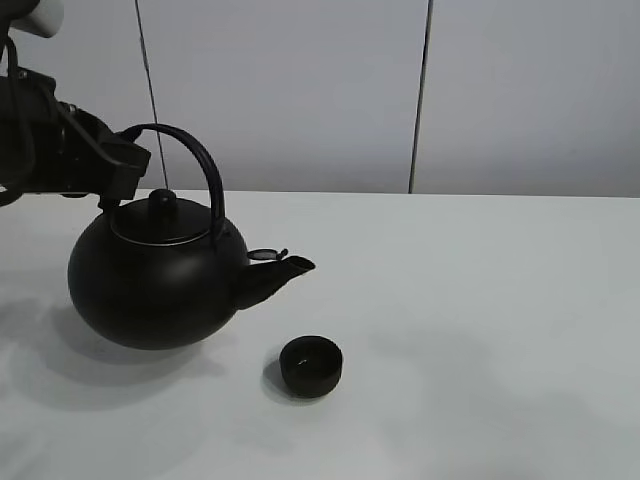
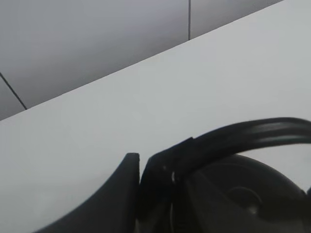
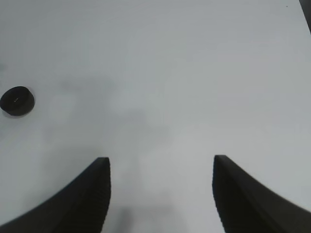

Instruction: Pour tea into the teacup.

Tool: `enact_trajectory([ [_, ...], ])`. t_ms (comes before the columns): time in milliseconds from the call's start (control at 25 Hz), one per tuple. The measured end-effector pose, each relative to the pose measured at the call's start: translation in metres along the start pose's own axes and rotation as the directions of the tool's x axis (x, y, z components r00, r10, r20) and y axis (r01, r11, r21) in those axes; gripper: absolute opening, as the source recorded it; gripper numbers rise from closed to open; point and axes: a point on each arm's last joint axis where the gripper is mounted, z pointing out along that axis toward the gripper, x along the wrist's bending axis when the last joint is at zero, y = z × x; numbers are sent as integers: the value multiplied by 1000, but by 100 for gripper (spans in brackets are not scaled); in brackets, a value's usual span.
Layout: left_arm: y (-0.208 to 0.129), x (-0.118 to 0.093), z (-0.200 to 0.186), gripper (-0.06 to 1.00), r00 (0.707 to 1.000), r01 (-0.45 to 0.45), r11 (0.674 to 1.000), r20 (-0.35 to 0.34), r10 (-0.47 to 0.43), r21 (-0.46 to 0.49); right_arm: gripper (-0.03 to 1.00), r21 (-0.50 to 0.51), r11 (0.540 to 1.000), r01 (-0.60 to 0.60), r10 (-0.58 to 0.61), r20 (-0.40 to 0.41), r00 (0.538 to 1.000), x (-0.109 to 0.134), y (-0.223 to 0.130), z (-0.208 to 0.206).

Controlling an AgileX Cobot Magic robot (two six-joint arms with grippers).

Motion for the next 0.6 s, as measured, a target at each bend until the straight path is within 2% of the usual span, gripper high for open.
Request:
enact_trajectory([
  [160, 0, 0, 1, 16, 1000, -18, 1000, 1, 18, -3, 42, 0, 1000, 0, 0, 0, 1000, 0, 0, 0],
  [440, -16, -2, 17, 16, 1000, 12, 1000, 11, -12, 28, 42, 0, 1000, 0, 0, 0, 1000, 0, 0, 0],
  [600, -13, -2, 18, 16, 1000, 13, 1000, 13, -13, -9, 42, 0, 1000, 0, 0, 0, 1000, 0, 0, 0],
])
